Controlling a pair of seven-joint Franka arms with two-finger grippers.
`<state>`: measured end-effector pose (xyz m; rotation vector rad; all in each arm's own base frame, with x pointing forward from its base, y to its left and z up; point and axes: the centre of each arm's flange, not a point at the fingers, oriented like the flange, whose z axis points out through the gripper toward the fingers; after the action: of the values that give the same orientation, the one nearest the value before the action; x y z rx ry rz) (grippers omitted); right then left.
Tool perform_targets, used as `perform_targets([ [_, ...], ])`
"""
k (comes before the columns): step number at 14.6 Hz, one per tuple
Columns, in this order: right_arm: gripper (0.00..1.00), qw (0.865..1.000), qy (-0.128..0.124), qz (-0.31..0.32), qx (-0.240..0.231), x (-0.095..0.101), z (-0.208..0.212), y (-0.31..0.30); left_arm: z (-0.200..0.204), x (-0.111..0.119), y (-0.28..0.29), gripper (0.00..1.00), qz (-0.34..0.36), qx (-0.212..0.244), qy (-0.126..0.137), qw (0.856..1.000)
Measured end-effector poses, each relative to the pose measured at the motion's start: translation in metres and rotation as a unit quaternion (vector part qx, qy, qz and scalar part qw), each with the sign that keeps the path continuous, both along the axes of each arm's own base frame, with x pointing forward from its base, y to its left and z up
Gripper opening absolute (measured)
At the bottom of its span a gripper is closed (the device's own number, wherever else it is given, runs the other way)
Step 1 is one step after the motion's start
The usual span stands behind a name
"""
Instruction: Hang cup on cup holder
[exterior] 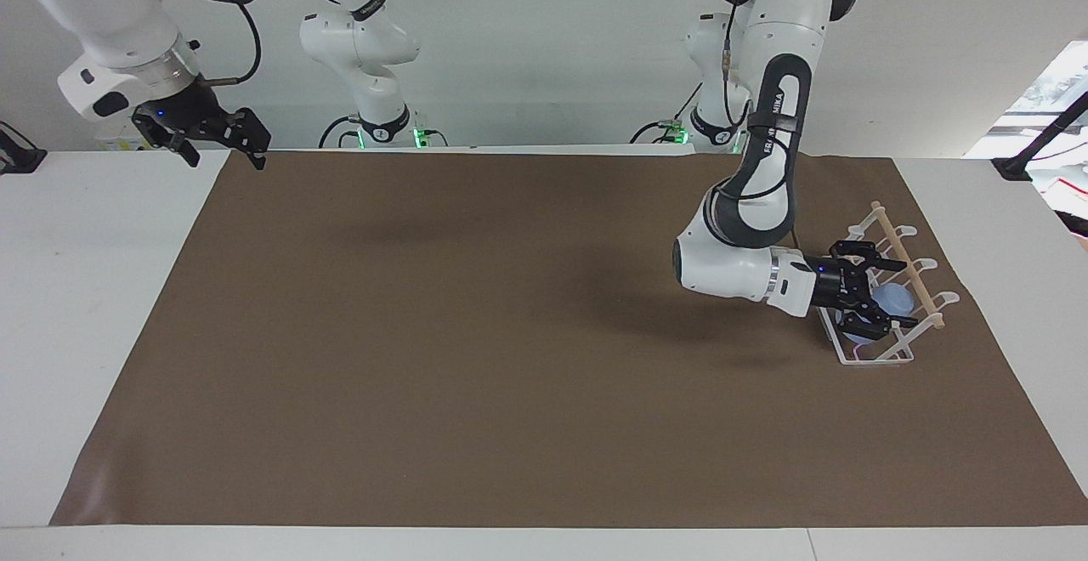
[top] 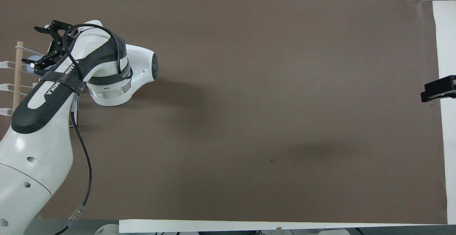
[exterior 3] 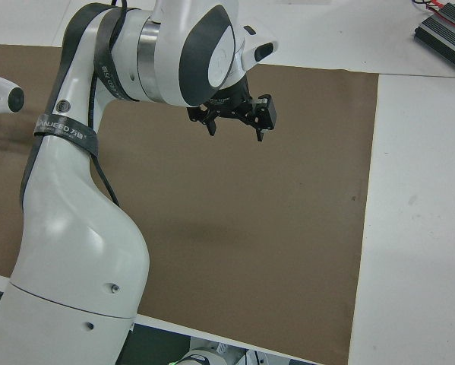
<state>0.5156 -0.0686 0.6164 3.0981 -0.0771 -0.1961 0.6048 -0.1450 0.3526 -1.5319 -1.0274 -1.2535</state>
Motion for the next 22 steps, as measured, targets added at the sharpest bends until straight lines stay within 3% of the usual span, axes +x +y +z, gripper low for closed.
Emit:
perform_targets([
  [3,1.00,1.000,0.000,0.000,0.000,0.000,0.000,0.000,0.006,-0.002,-0.003,1.00,0.028,-0.052,0.026,0.998],
  [5,1.00,1.000,0.000,0.000,0.000,0.000,0.000,0.000,0.034,0.002,-0.006,1.00,0.029,-0.122,0.053,0.991],
  [7,1.00,1.000,0.000,0.000,0.000,0.000,0.000,0.000,0.080,0.003,0.008,1.00,0.012,-0.182,0.114,0.977],
  [9,1.00,1.000,0.000,0.000,0.000,0.000,0.000,0.000,0.105,0.001,0.035,1.00,-0.005,-0.242,0.197,0.950],
  [11,1.00,1.000,0.000,0.000,0.000,0.000,0.000,0.000,0.108,0.004,0.054,1.00,-0.050,-0.296,0.284,0.911],
  [14,1.00,1.000,0.000,0.000,0.000,0.000,0.000,0.000,0.114,0.007,0.061,1.00,-0.133,-0.381,0.389,0.828],
  [16,1.00,1.000,0.000,0.000,0.000,0.000,0.000,0.000,0.133,0.010,0.075,1.00,-0.209,-0.438,0.434,0.759],
  [18,1.00,1.000,0.000,0.000,0.000,0.000,0.000,0.000,0.154,0.007,0.097,1.00,-0.262,-0.455,0.479,0.704],
  [20,1.00,1.000,0.000,0.000,0.000,0.000,0.000,0.000,0.172,-0.001,0.110,1.00,-0.296,-0.450,0.529,0.656],
  [22,1.00,1.000,0.000,0.000,0.000,0.000,0.000,0.000,0.192,-0.011,0.110,1.00,-0.321,-0.449,0.548,0.629],
])
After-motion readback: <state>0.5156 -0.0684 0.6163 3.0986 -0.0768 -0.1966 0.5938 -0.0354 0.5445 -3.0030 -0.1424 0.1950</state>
